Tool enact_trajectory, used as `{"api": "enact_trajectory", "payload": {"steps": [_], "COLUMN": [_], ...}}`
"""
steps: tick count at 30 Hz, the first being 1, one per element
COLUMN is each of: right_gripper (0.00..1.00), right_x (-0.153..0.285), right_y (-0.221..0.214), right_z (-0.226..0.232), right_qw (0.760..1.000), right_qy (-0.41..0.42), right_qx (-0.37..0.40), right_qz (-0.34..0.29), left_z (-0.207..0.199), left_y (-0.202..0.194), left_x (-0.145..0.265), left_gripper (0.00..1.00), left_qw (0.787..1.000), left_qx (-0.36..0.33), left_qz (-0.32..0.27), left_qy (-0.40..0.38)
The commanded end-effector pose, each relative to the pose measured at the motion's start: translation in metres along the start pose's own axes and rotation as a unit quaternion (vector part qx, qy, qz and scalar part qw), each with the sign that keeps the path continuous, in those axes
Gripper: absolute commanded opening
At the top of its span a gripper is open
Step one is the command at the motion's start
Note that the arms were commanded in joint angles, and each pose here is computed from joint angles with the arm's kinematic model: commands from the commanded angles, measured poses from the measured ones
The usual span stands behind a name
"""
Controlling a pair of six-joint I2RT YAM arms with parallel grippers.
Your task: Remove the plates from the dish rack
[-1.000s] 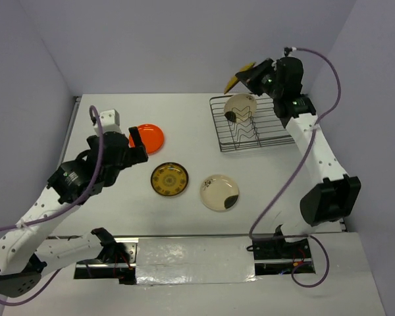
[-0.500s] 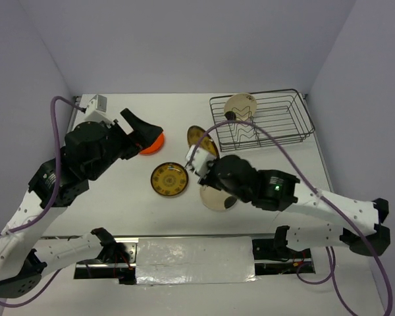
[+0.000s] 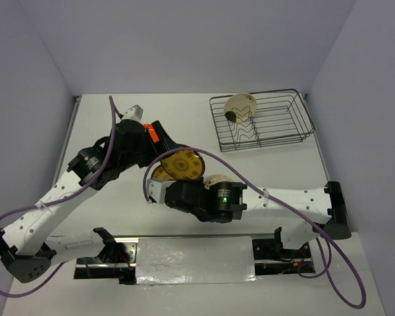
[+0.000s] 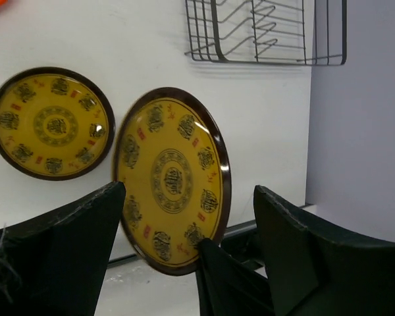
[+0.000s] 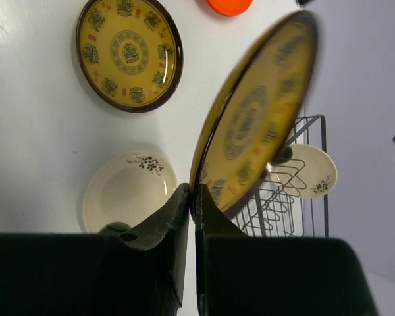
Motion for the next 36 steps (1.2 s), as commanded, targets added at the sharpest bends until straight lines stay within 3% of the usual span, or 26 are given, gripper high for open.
{"api": "enact_trajectory", "payload": {"steps": [1,10,16,19,20,23,24,26,27,29,30,32,33,36], "right_gripper": [0.0,0.0,0.0,0.0,0.0,0.02,0.1,0.92,1.0,1.0,1.0,1.0,1.0,1.0], "right_x": [0.021,0.018,0.034,0.033,0.03,0.021,0.021,0.015,0.019,0.012,0.02,0.016,0.024,0.03], "right_y": [0.008,0.007,0.021,0.029,0.029,0.029,0.026,0.022,0.017,0.007,0.005,-0.017,-0.025,-0.056], "right_z": [-0.03,-0.022,-0.027,-0.021,-0.019,-0.012,-0.014,-0.014,-0.021,-0.026,-0.039,-0.055,-0.066,-0.087], "right_qw": [0.998,0.999,0.996,0.995,0.995,0.995,0.994,0.99,0.985,0.973,0.953,0.928,0.898,0.839], "right_qy": [-0.05,-0.044,-0.064,-0.059,-0.058,-0.068,-0.076,-0.092,-0.103,-0.099,-0.113,-0.129,-0.131,-0.122], "right_qx": [-0.028,-0.022,-0.028,-0.024,-0.022,-0.027,-0.037,-0.075,-0.103,-0.178,-0.246,-0.323,-0.394,-0.501], "right_qz": [-0.025,-0.012,-0.062,-0.074,-0.071,-0.069,-0.07,-0.08,-0.09,-0.106,-0.133,-0.131,-0.148,-0.175], "left_z": [0.009,0.006,0.016,0.015,0.015,0.021,0.022,0.034,0.039,0.061,0.076,0.087,0.101,0.11], "left_y": [0.015,0.019,0.012,0.009,0.008,0.009,0.011,0.016,0.02,0.036,0.051,0.051,0.052,0.054], "left_x": [0.018,0.021,0.008,0.0,-0.003,-0.01,-0.012,-0.018,-0.02,-0.034,-0.043,-0.061,-0.071,-0.092], "left_gripper": [0.92,0.96,0.79,0.56,0.36,0.0,0.0,0.0,0.0,0.0,0.0,0.0,0.0,0.02], "left_qw": [0.999,0.998,0.998,0.999,0.999,0.998,0.998,0.995,0.994,0.991,0.988,0.992,0.99,0.991], "left_qx": [-0.007,-0.021,-0.023,-0.027,-0.028,-0.03,-0.028,-0.026,-0.023,-0.008,0.009,0.01,0.015,0.018], "left_qz": [-0.051,-0.06,-0.049,-0.044,-0.043,-0.049,-0.057,-0.083,-0.098,-0.118,-0.129,-0.109,-0.11,-0.107], "left_qy": [0.007,0.005,0.014,0.01,0.011,0.028,0.028,0.04,0.043,0.069,0.085,0.066,0.081,0.074]}}
Point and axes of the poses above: each gripper's point midway between its finger pads, its own x axis back along the fingers, its own z axis along the line the jaws close on, y = z × x, the point moved 5 cm from there along x, back along the fingers, and after that the axes turned 12 degrees about x, right-handed, at the moved point
